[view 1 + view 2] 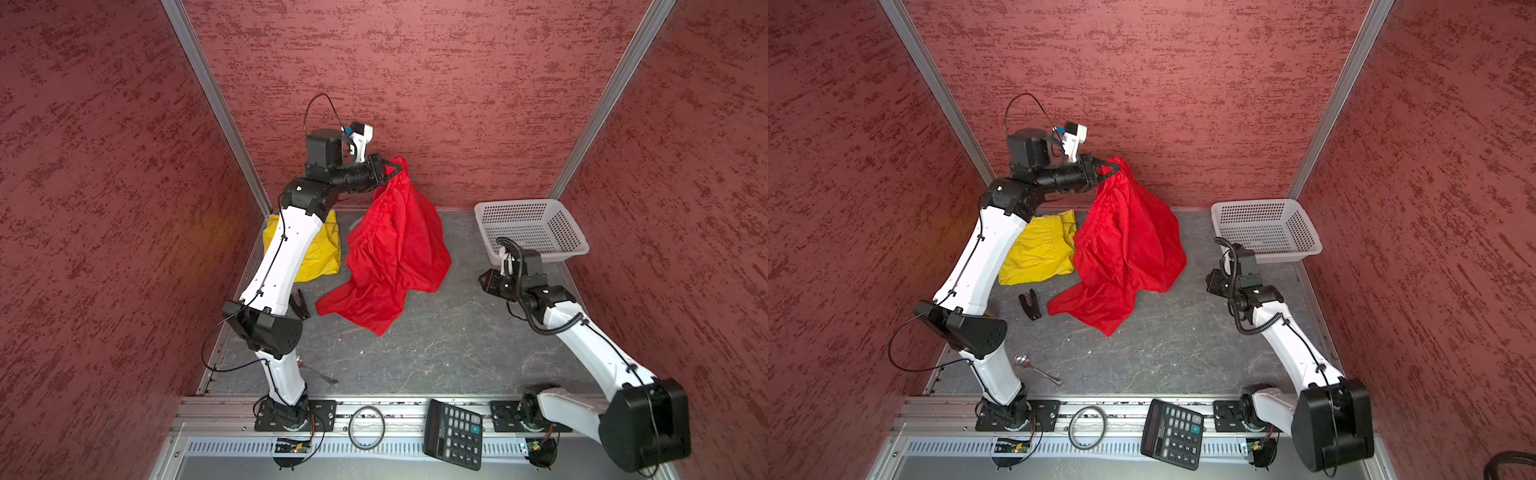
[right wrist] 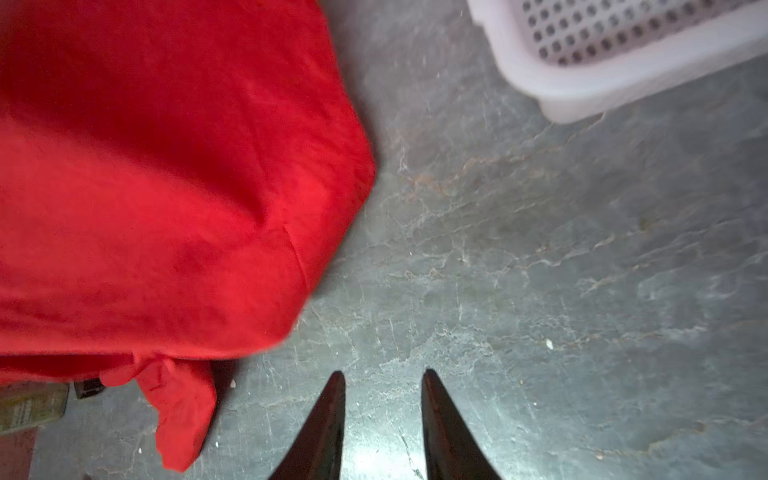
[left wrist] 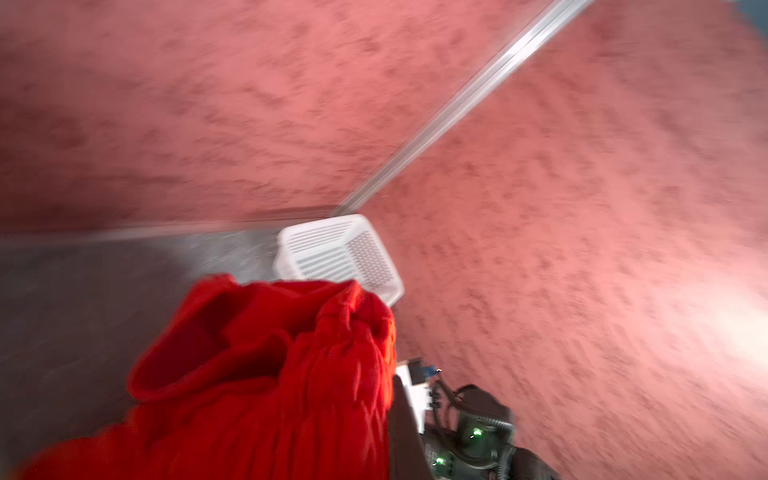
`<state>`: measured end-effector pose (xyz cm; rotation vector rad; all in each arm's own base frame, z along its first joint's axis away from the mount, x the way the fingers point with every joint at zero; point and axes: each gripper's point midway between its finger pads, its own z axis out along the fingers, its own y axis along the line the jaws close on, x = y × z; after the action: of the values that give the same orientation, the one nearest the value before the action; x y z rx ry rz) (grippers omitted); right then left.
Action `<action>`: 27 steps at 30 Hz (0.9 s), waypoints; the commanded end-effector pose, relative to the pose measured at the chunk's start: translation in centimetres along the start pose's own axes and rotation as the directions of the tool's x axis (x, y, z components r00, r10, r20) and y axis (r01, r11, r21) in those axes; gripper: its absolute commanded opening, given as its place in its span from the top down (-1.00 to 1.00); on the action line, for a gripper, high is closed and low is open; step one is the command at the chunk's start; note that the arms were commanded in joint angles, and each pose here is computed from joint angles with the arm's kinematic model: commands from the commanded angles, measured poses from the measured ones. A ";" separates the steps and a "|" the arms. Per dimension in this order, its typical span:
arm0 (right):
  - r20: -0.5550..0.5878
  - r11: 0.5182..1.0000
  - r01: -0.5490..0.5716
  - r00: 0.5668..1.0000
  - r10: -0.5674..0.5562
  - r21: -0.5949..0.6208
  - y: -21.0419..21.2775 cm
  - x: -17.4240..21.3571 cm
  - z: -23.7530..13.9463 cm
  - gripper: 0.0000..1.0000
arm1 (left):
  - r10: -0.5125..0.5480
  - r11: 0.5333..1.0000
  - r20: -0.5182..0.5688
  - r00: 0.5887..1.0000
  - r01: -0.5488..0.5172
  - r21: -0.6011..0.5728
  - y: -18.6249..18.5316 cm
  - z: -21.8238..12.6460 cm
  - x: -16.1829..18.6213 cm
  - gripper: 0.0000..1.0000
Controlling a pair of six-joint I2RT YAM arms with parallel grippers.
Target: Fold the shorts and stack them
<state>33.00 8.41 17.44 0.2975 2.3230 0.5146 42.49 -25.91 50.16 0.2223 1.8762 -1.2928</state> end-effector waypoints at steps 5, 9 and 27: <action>0.222 1.000 -0.009 0.975 0.004 0.023 0.1 -4.2 -3.4 0.35 | 0.063 0.973 -0.140 0.988 -0.030 0.228 -8.3 -2.2 2.8 1.00; 0.238 1.000 -0.017 0.971 0.013 0.014 0.2 -4.4 -3.5 0.35 | 0.107 0.967 -0.288 0.952 -0.033 0.252 -9.2 -3.4 9.7 1.00; 0.165 0.986 -0.045 0.984 0.072 -0.160 3.7 -5.6 -1.0 0.31 | -0.517 0.854 -0.506 0.691 0.374 -0.362 11.5 -10.5 43.7 1.00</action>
<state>35.64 8.17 21.17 0.3393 2.1513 0.5556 13.85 -23.92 11.02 0.0304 2.8589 -1.3899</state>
